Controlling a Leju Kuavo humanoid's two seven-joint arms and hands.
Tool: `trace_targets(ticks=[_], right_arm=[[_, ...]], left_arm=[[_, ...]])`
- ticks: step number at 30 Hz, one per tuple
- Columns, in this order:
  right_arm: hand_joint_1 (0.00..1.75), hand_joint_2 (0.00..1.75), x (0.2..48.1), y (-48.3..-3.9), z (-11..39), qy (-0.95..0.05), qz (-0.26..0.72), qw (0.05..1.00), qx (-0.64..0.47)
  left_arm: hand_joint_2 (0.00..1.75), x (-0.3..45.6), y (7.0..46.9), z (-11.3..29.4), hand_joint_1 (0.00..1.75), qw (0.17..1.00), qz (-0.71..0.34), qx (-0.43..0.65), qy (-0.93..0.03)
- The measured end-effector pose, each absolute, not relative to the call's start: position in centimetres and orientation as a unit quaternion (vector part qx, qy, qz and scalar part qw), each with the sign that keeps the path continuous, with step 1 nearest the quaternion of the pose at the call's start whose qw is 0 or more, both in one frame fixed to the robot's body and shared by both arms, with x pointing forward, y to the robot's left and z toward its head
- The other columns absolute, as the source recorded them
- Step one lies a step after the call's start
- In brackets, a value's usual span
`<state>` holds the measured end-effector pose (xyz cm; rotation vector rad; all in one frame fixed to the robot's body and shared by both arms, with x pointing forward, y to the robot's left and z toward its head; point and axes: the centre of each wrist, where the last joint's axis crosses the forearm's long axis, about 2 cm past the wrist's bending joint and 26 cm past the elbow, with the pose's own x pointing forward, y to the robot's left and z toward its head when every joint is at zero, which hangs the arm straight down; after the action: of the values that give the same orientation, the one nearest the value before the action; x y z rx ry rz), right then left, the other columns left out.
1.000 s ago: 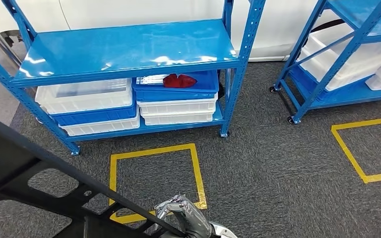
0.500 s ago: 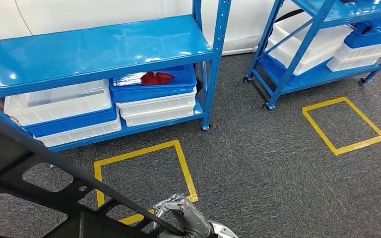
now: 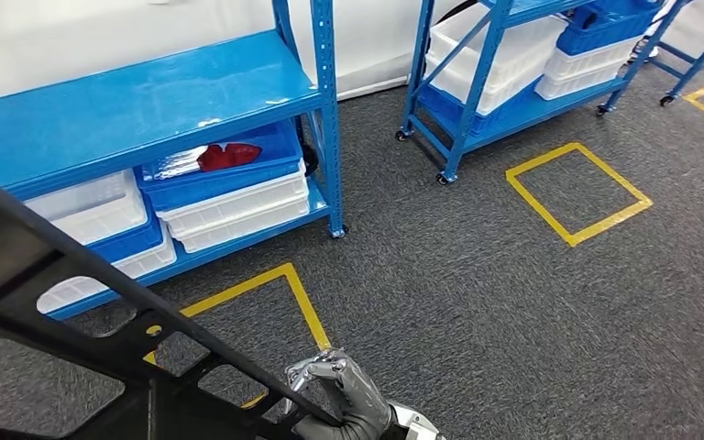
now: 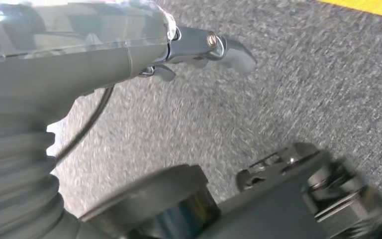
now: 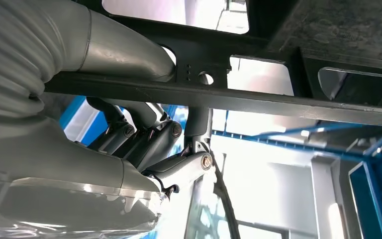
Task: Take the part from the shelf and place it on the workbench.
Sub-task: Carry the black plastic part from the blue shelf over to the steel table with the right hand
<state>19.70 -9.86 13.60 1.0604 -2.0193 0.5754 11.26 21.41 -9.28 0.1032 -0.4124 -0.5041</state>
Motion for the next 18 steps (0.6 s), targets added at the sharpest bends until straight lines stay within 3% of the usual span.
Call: trace_targets(ticks=[18], right_arm=[[1.69, 1.75, 19.85, -9.98, 13.85, -0.798, 0.219, 0.383, 0.411]], left_arm=[[1.75, 11.39, 21.16, -9.21, 0.0, 0.946, -0.249, 0.047, -0.203]])
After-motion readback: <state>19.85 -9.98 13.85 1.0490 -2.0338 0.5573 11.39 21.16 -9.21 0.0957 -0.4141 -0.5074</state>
